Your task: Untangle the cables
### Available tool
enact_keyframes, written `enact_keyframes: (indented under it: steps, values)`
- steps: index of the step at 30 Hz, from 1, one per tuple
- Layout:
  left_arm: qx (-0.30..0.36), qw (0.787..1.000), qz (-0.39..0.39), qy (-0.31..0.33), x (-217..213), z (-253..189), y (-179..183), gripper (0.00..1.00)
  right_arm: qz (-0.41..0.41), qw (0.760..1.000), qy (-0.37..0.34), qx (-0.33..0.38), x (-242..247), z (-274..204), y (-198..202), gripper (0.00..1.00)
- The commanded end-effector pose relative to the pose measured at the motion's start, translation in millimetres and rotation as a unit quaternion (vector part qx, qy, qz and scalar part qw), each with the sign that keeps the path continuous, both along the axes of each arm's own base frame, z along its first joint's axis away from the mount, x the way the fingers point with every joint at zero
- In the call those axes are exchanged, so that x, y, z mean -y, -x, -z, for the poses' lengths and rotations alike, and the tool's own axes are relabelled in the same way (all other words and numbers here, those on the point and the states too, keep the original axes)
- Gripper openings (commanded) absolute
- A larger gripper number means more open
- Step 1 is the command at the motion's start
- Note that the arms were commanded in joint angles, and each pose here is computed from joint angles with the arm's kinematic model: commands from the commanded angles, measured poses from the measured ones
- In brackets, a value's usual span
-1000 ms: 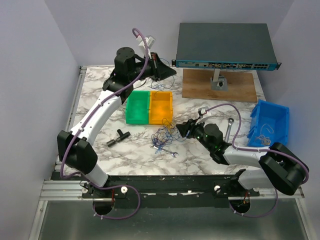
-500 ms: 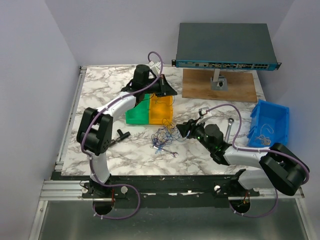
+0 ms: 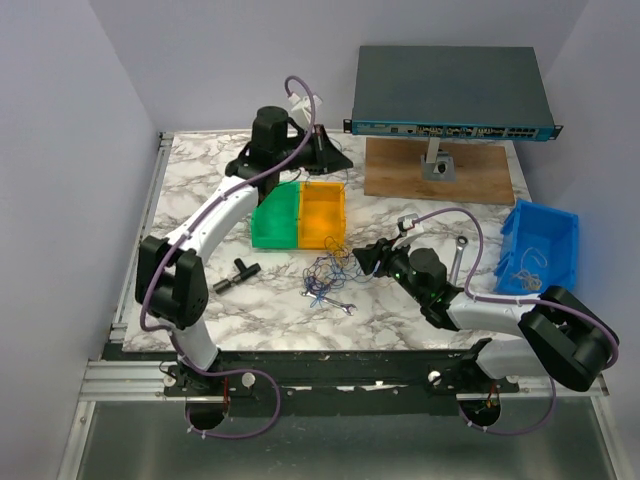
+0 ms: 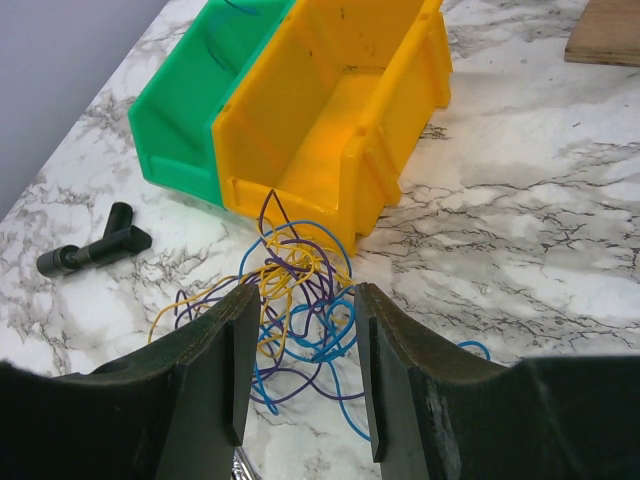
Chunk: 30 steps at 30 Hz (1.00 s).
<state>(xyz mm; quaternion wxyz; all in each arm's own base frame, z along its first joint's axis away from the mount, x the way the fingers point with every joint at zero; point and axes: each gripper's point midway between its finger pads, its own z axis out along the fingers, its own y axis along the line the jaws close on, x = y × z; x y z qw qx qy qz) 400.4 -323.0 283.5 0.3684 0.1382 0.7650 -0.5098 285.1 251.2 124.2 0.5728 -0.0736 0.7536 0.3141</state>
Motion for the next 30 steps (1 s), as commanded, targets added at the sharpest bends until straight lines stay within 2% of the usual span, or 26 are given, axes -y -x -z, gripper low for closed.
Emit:
enact_keyframes:
  steps: [1, 8, 20, 25, 30]
  values:
    - [0.078, 0.997, -0.009, 0.008, -11.4, -73.1, 12.5, 0.00, 0.007, 1.000, -0.003, 0.019, 1.8, -7.8, -2.1, 0.50]
    - [0.079, 0.996, 0.015, 0.036, -2.1, -88.2, 24.1, 0.00, 0.011, 1.000, -0.002, 0.021, 4.0, -8.3, -1.8, 0.50]
    - [0.010, 0.996, 0.056, 0.072, 40.0, -29.8, 19.3, 0.00, 0.012, 1.000, -0.002, 0.021, 4.2, -8.5, -2.2, 0.50]
    - [-0.003, 0.996, 0.054, 0.068, 42.6, -13.3, 13.5, 0.00, 0.013, 1.000, -0.002, 0.022, 4.8, -9.4, -2.5, 0.50]
    - [-0.024, 0.998, 0.019, 0.052, 28.0, 21.0, 4.9, 0.00, 0.016, 1.000, -0.002, 0.023, 5.8, -10.2, -2.8, 0.50]
